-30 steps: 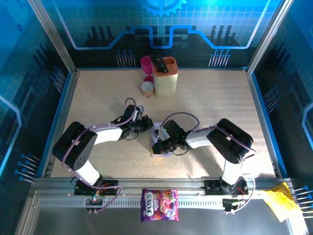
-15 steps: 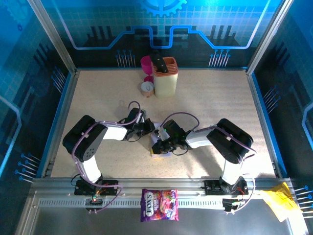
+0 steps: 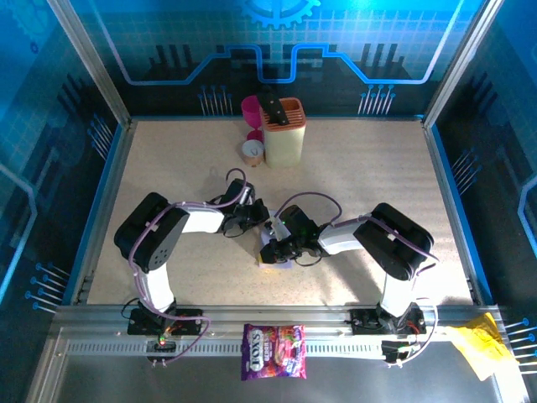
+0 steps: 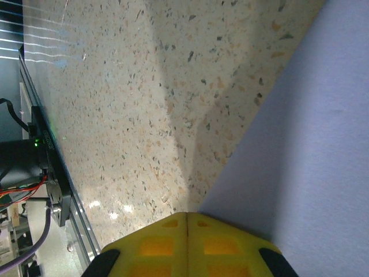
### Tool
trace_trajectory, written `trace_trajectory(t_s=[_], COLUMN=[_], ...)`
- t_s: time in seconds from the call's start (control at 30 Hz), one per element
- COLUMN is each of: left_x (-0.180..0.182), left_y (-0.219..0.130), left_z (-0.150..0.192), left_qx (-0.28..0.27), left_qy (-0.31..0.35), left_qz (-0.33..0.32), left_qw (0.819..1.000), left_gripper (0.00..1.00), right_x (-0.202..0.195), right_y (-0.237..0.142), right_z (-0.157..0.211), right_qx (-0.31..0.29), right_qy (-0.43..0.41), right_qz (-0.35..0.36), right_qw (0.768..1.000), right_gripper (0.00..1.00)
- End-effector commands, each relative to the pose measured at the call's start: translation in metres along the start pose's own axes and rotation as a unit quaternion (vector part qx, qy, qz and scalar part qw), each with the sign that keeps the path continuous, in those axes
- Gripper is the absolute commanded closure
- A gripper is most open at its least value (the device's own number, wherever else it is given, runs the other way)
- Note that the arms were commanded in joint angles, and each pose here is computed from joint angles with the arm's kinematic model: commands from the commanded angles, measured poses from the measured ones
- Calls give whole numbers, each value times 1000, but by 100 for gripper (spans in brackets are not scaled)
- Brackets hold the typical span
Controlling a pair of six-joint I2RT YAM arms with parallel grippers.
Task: Fold a paper plane with a square sheet of paper (pick it up from the middle)
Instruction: First fold in half a square sheet of paper at the center of the table.
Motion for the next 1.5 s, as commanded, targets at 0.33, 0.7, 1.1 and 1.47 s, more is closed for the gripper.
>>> trace_trajectory(t_s=[0.33,0.7,1.1,1.47], left_x=[37,46,62,21], left_y=[12,14,1,-40], left_z=[-35,-51,-71,-47], left_qx=[-30,-39,-53,-42], left_qy=[0,-7,-4,48], left_qz=[-75,-83,-97,-21], left_qw=[997,996,994,998], left_gripper=[100,100,100,100], right_x=[-94,-99,-101,-84], right_y=[2,0,-6,-22], right_z=[77,83,85,64], right_qx=[97,99,103,105], right_qy=[93,96,80,32], right_qz=[174,179,193,181], right_qw=[976,974,973,977], right_gripper=[100,100,100,100])
Point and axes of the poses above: each hand's point on the last joint's axis, 136 mm out from that joint toward the fingers, its own y axis out along the fingers, its own x axis along the line the jaws close on, z = x × y, the point moved 4 cm from there along -y, back along the fingers, and after that the axes turned 8 degrees about y, right-handed, at the moved point
